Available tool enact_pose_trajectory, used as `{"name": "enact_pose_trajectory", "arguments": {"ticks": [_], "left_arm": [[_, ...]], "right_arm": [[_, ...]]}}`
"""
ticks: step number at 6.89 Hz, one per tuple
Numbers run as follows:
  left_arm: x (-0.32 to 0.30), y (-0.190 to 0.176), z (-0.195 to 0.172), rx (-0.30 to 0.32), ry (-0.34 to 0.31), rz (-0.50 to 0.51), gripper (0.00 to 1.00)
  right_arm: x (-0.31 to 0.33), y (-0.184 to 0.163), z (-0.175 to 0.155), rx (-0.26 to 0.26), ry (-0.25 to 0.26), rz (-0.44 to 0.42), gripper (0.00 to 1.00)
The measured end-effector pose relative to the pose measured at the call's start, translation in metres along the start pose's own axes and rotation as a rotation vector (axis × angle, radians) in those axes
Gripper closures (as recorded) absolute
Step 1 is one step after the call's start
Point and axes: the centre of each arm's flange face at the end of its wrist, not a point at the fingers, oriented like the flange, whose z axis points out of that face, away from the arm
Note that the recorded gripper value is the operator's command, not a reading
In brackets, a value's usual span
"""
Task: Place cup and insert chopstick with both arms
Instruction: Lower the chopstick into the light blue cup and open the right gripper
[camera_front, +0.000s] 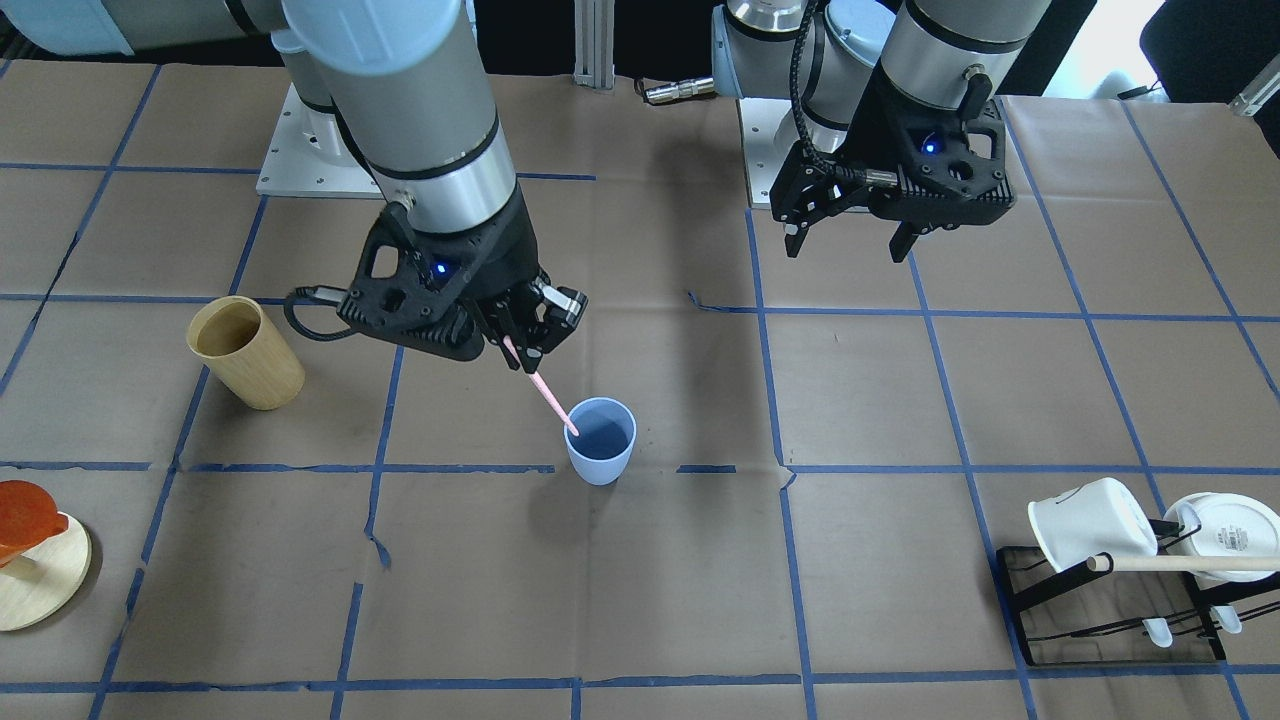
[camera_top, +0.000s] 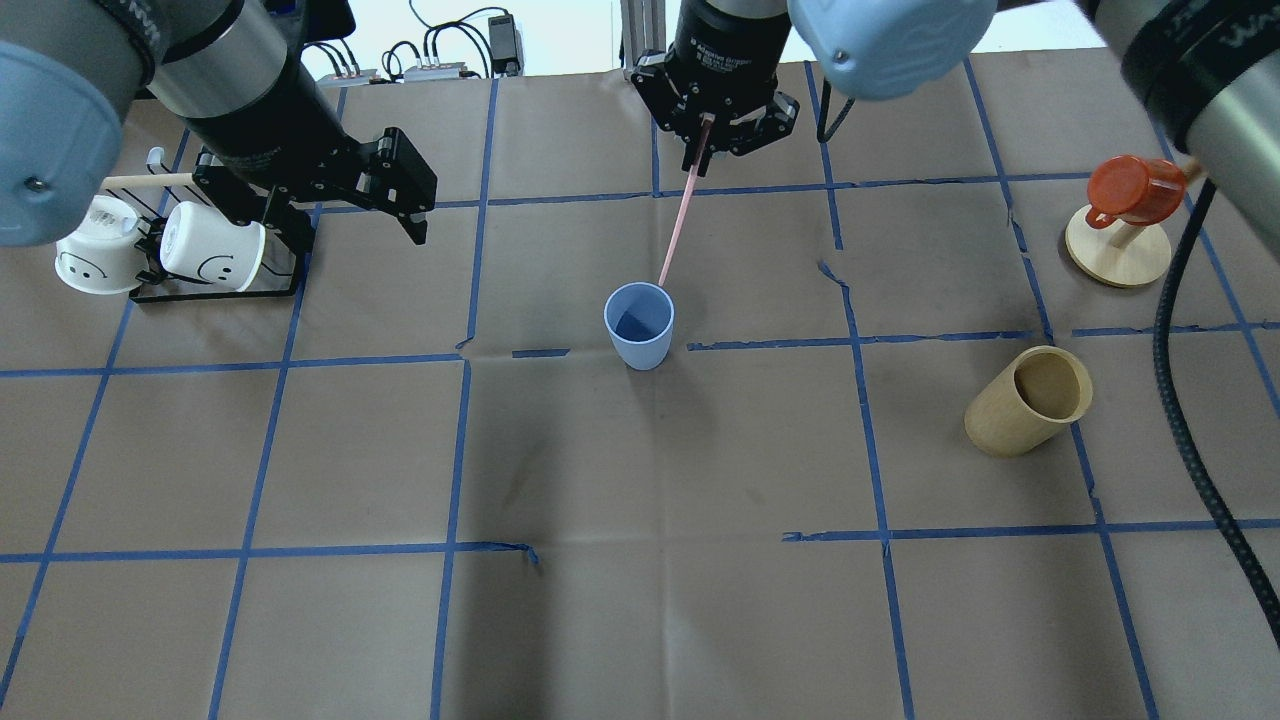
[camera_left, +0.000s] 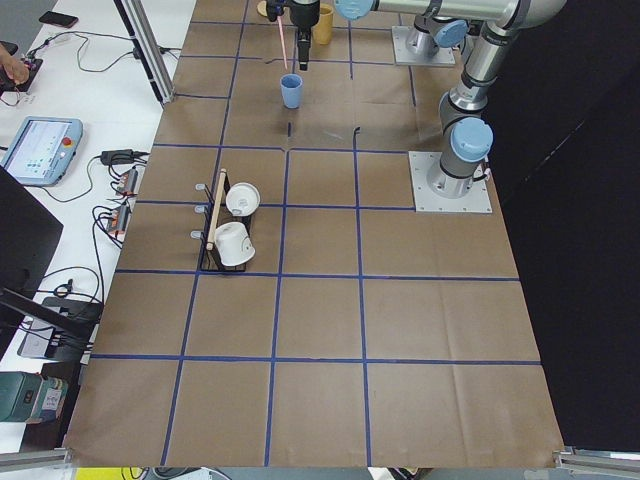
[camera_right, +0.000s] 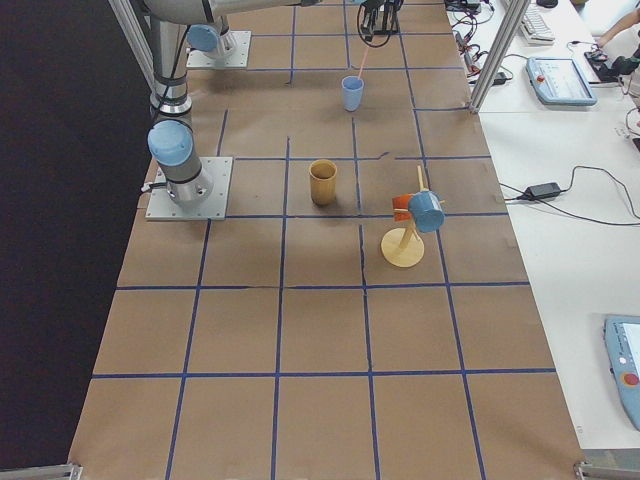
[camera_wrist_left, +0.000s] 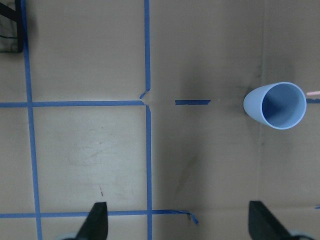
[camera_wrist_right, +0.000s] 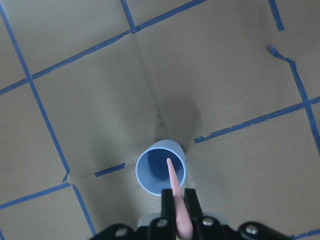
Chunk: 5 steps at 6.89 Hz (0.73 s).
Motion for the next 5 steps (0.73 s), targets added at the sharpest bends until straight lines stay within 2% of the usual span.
{"name": "enact_pose_trajectory", "arguments": {"ticks": [1,3,4,5], "left_arm": [[0.000,-0.001,0.003,-0.006,0.000,0.000,0.00],[0.000,-0.002,0.006,-0.012,0.000,-0.001,0.00],[0.000,-0.002,0.007,-0.013,0.000,-0.002,0.00],[0.000,-0.002,0.006,-0.013,0.001,-0.003,0.00]], "right_arm": [[0.003,0.002,0.016,0.014,-0.013,-0.002,0.97],[0.003,0.004,0.026,0.008,-0.036,0.001,0.96],[0.002,0.004,0.028,-0.001,-0.047,0.008,0.84],[0.001,0.005,0.031,-0.010,-0.050,0.019,0.43]]}}
